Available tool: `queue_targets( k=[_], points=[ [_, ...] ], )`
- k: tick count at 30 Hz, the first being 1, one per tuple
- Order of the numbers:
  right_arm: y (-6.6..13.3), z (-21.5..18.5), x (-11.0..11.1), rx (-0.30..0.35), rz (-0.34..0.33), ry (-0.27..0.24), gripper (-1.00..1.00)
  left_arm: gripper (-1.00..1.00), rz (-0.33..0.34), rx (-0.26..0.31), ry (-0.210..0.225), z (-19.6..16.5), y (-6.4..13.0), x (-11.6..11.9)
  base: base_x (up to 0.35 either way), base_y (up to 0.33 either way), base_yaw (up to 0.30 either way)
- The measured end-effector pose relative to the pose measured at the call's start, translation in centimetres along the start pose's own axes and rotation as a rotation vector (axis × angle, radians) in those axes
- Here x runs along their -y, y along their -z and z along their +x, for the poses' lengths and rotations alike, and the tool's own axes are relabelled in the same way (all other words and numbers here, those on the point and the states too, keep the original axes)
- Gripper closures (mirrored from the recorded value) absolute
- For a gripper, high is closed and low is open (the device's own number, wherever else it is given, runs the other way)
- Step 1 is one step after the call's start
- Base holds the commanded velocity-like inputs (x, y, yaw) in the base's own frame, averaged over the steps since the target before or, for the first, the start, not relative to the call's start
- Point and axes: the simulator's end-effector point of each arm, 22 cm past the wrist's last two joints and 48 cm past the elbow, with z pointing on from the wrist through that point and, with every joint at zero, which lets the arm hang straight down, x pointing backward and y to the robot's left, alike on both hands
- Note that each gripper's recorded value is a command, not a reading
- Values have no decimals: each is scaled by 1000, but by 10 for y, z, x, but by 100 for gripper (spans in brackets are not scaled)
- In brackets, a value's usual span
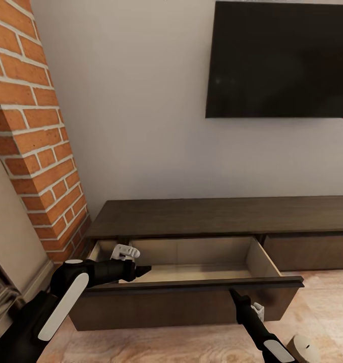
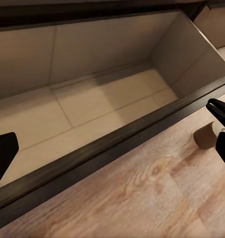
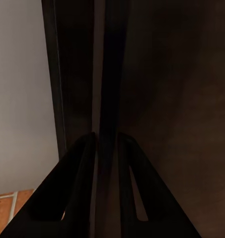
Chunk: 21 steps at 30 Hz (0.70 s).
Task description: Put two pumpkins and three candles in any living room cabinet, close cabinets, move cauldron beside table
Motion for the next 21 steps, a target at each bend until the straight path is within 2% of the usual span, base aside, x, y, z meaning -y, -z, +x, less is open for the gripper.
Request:
queue_targets(
  k=[21],
  points=[
    [-4, -1, -1, 1, 13, 1, 100, -100, 0, 0, 0, 0, 0, 0, -52, 0, 0]
  ],
)
